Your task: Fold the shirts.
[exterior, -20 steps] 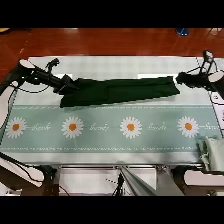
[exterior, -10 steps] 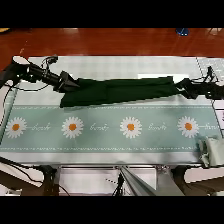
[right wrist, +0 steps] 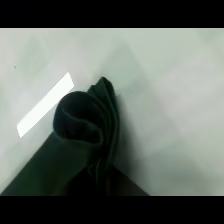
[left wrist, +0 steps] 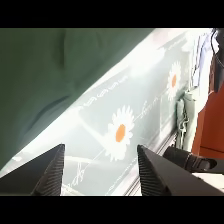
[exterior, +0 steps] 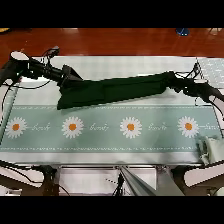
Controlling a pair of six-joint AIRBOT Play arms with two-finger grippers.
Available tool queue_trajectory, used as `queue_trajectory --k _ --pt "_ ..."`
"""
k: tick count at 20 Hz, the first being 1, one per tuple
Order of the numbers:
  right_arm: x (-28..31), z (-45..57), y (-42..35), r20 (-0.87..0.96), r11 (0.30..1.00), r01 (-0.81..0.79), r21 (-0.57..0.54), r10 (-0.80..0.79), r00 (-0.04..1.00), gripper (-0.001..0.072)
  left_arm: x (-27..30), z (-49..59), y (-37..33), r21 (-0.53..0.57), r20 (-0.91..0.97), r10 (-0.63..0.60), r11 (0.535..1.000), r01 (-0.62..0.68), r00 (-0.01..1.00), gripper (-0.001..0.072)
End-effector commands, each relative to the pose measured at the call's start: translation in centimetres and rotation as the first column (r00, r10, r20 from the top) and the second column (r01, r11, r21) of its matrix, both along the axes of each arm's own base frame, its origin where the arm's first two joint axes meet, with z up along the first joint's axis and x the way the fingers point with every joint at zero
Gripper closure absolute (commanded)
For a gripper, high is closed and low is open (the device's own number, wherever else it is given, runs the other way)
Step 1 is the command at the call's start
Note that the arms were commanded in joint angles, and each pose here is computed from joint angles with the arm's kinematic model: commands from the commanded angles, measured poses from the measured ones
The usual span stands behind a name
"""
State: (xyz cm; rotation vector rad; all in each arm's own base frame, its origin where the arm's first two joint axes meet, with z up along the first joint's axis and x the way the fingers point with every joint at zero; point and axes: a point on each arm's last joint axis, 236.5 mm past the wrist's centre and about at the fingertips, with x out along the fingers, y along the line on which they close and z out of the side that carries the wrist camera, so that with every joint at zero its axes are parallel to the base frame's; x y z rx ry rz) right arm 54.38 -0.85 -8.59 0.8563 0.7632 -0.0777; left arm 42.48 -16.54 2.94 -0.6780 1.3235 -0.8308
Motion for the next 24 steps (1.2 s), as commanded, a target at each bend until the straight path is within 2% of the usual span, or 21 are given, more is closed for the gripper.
queue_trajectory --k 1,3,4,5,7,8,11,13,16,24 --pt "0.4 3.3 1.7 0.082 0.992 -0.095 -0.083 0.102 0.991 0.0685 -0.2 0.3 -0.7 -0.006 0.008 -0.015 1.000 0.016 1.000 0.0155" --pt "-0.3 7.4 2.9 0.135 0.973 -0.183 -0.141 0.202 0.970 0.0685 -0.4 0.3 -1.2 -0.006 0.005 -0.023 1.000 0.023 1.000 0.0191" --pt "-0.9 9.7 3.5 0.161 0.959 -0.223 -0.177 0.251 0.954 0.0686 -0.5 0.2 -1.7 -0.006 0.000 -0.030 1.000 0.030 1.000 0.0265" --pt "-1.7 12.2 4.2 0.184 0.941 -0.262 -0.215 0.302 0.935 0.0686 -0.7 0.2 -2.4 -0.005 -0.004 -0.036 0.999 0.035 0.999 0.0266" --pt "-3.9 16.2 5.3 0.191 0.907 -0.312 -0.284 0.373 0.908 0.0686 -0.7 0.0 -4.4 0.005 0.011 -0.047 0.999 0.047 0.999 0.0402" --pt "-5.1 17.6 5.7 0.175 0.887 -0.329 -0.325 0.398 0.900 0.0686 -0.4 -0.1 -5.6 0.013 0.023 -0.038 0.999 0.038 0.999 0.0415" --pt "-9.4 20.4 6.4 0.078 0.823 -0.365 -0.436 0.439 0.895 0.0686 0.5 -0.4 -9.6 0.036 0.097 -0.015 0.999 0.012 0.995 0.0655" --pt "-11.9 22.3 6.7 0.044 0.791 -0.366 -0.490 0.442 0.896 0.0686 0.2 -0.5 -12.8 0.045 0.140 -0.027 0.999 0.021 0.990 0.0671" --pt "-15.0 25.9 7.3 0.075 0.785 -0.326 -0.527 0.425 0.902 0.0686 -1.6 -0.6 -17.0 0.046 0.146 -0.061 0.997 0.054 0.987 0.0672" --pt "-21.2 31.6 6.1 0.147 0.780 -0.222 -0.586 0.372 0.917 0.0686 -10.2 -2.1 -25.6 0.052 0.090 -0.263 0.965 0.259 0.961 0.0672"
